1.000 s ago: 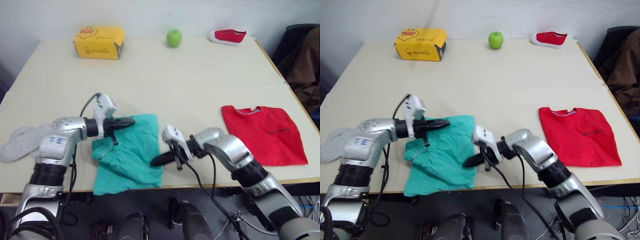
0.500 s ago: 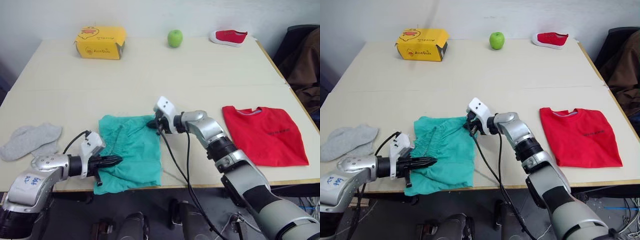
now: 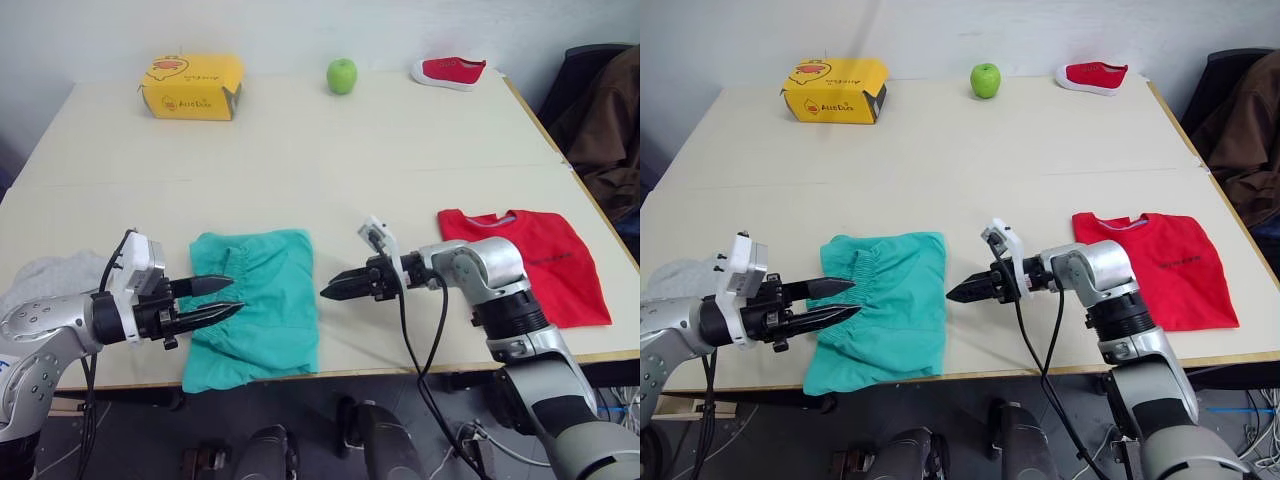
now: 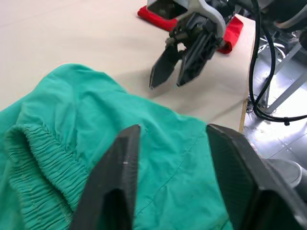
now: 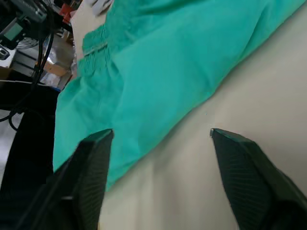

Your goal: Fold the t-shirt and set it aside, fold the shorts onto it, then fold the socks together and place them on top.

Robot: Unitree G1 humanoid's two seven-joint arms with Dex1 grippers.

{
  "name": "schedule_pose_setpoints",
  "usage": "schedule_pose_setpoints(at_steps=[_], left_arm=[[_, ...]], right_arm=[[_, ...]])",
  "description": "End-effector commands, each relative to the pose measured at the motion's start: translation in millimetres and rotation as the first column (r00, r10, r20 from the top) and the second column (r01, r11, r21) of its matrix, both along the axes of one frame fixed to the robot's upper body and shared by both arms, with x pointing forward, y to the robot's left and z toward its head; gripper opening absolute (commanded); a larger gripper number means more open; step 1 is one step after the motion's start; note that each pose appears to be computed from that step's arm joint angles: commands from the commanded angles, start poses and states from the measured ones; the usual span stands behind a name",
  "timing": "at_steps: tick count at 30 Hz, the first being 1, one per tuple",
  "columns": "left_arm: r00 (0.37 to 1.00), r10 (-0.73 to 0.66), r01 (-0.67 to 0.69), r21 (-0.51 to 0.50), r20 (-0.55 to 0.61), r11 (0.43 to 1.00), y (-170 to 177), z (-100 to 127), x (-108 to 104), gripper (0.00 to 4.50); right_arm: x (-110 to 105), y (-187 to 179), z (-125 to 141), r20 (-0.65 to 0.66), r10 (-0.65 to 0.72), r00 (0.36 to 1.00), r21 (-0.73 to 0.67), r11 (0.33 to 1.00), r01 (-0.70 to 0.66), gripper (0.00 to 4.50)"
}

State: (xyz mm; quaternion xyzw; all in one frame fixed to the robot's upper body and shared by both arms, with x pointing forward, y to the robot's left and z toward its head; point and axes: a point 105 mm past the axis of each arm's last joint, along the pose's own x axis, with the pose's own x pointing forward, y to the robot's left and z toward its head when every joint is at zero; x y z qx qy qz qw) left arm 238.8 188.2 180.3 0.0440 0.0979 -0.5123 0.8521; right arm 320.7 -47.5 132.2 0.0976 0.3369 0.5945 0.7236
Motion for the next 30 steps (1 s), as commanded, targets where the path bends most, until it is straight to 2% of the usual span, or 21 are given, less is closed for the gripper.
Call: schedule_pose_setpoints(at_steps=[1, 2, 4, 9, 12, 23, 27, 30], left_arm=[[0.998, -0.008, 0.008, 0.000, 0.057, 1.000, -0.6, 12.8, -0.8, 3.35], [0.998, -0.007, 0.007, -0.001, 0.059, 1.000, -0.8, 13.5, -0.7, 3.70], [0.998, -0.003, 0.003, 0.002, 0.064, 1.000, 0.4, 14.7, -0.4, 4.45], [0.997, 0.020, -0.021, 0.023, 0.074, 1.000, 7.1, 19.2, 1.4, 4.45], [0.996, 0.026, -0.028, 0.027, 0.080, 0.999, 9.1, 22.4, 2.7, 4.50], [0.997, 0.007, -0.009, 0.030, 0.083, 1.000, 0.9, 22.2, 7.0, 4.50], [0.996, -0.061, 0.061, 0.001, 0.060, 0.998, -10.4, 25.4, 3.6, 4.50], [0.985, -0.170, 0.171, -0.017, 0.034, 0.985, -24.0, 27.9, -4.4, 4.50]], right_arm=[[-13.3, 25.8, 4.1, -0.057, 0.054, 0.997, 0.072, 0.996, -0.050, 4.31], [-15.8, 29.5, 3.6, -0.070, 0.063, 0.996, 0.082, 0.995, -0.057, 4.50], [-19.6, 42.9, -0.8, -0.086, 0.081, 0.993, 0.089, 0.993, -0.073, 4.50], [-12.8, 69.8, -14.7, -0.097, 0.029, 0.995, 0.058, 0.998, -0.024, 4.50], [-6.1, 75.2, -15.3, -0.083, -0.011, 0.996, 0.065, 0.998, 0.016, 3.85], [0.3, 64.0, -8.3, -0.019, -0.057, 0.998, 0.063, 0.996, 0.058, 0.02], [4.9, 40.3, 9.3, 0.014, -0.106, 0.994, 0.075, 0.992, 0.105, 0.02], [2.8, 7.6, 34.9, 0.050, -0.154, 0.987, 0.092, 0.985, 0.149, 0.02]])
